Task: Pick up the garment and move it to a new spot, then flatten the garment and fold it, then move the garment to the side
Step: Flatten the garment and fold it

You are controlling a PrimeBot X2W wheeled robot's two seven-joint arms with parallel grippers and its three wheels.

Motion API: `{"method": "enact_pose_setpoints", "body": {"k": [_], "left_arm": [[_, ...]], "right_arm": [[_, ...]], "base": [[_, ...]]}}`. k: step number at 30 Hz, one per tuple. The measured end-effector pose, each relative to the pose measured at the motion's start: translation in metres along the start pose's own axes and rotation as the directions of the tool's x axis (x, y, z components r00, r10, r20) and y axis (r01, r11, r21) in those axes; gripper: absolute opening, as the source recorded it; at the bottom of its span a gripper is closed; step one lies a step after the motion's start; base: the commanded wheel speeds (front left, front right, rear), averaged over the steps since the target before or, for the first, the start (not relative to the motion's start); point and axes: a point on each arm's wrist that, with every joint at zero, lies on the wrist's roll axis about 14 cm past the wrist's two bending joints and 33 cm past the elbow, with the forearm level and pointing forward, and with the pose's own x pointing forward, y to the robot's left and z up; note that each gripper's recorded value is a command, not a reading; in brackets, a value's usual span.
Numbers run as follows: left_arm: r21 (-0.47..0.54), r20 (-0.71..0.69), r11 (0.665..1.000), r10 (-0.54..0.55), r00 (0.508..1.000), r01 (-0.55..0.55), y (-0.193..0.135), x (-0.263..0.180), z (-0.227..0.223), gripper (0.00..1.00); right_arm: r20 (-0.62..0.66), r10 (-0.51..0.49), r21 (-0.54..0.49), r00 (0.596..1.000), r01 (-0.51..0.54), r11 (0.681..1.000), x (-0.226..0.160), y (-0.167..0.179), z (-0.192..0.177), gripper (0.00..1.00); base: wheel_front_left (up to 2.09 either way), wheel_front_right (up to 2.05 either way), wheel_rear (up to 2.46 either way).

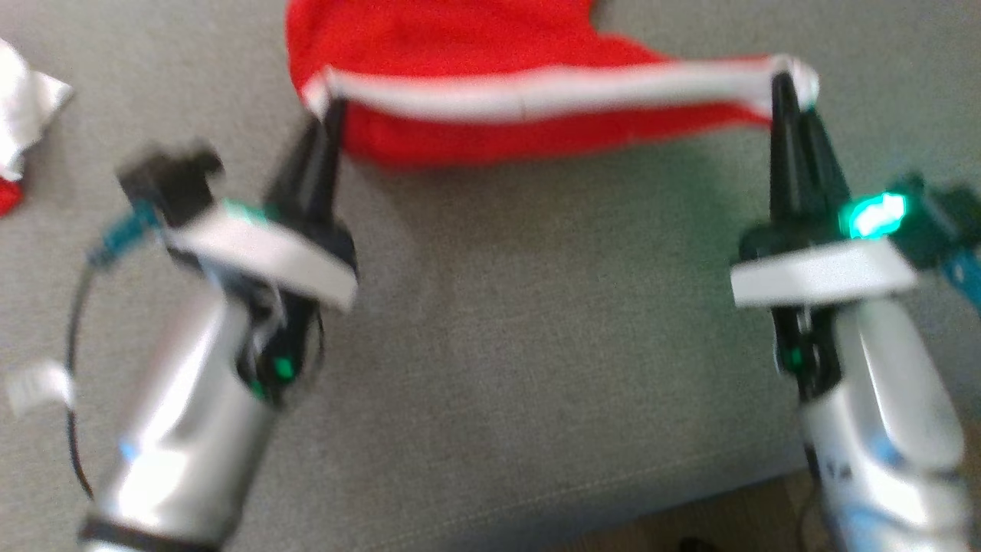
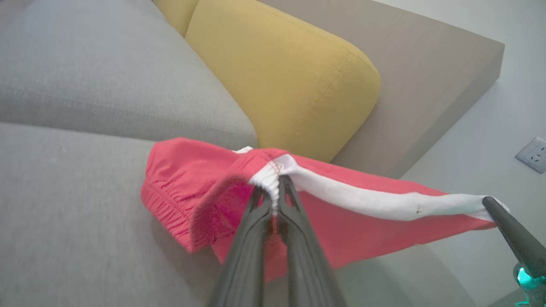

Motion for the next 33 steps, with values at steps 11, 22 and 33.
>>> {"method": "enact_pose_setpoints", "body": {"k": [11,22,33], "left_arm": [[-0.117,-0.049,0.991,0.059,0.997,-0.064,-0.049,-0.112,-0.031,0.0],[-0.154,-0.049,0.98,0.122,0.991,-0.128,-0.078,-0.184,-0.03,0.0],[-0.245,-0.143,0.95,0.164,0.976,-0.196,-0.07,-0.181,-0.055,0.0]], "right_arm": [[0.013,-0.064,0.041,0.998,0.064,0.997,-0.104,0.002,0.012,0.0],[-0.074,-0.095,0.036,0.993,0.098,0.995,-0.172,0.009,0.015,0.0],[-0.175,-0.056,0.051,0.983,0.066,0.997,-0.139,0.002,-0.019,0.0]], "base": [[0.0,0.0,0.0],[0.0,0.0,0.0],[0.0,0.0,0.0]]}}
